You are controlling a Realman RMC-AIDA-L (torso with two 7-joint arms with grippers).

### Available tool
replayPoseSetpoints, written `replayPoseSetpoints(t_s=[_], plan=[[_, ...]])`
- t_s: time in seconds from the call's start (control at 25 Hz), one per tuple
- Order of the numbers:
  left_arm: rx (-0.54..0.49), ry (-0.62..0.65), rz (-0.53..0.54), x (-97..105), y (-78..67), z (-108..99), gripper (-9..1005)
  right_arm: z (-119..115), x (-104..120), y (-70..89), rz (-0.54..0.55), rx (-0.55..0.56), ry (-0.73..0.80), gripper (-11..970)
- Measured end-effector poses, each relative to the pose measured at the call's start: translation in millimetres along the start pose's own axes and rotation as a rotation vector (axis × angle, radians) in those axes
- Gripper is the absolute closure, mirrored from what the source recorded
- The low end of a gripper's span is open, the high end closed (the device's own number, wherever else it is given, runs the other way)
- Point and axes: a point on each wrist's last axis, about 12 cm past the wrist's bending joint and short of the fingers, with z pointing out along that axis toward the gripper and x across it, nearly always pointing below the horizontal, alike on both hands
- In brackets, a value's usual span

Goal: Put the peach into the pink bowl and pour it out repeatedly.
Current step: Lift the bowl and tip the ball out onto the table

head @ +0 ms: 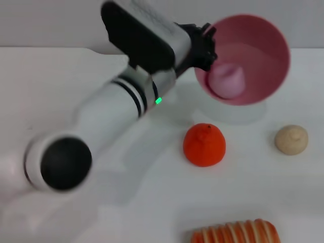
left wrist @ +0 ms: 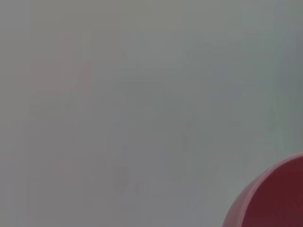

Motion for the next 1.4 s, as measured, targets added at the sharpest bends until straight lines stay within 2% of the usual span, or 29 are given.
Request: replayPoseSetpoints(t_s=[0.2, 0.36, 0.56, 0.8, 1.4], plan=[[-0.024, -0.114, 0.083, 8, -30.9, -16, 947, -2, -4, -5.9, -0.013, 0.017, -0.004, 464], [-0.009, -0.258, 0.082, 18, -44.1, -32, 947, 1, -4, -6.4, -0.013, 0.013, -0.005, 464], [0.068, -0.388, 0.005, 30, -40.3, -46, 946, 5, -4, -5.6, -0.011, 0.006, -0.010, 464], [0.159, -0.462, -0.055, 39, -34.3, -57, 945, 9, -3, -4.3, -0.006, -0.002, -0.016, 464], [0.114, -0.524, -0.077, 40, -29.3, -68, 943, 10, 2, 3.6, 0.017, -0.004, -0.022, 464]])
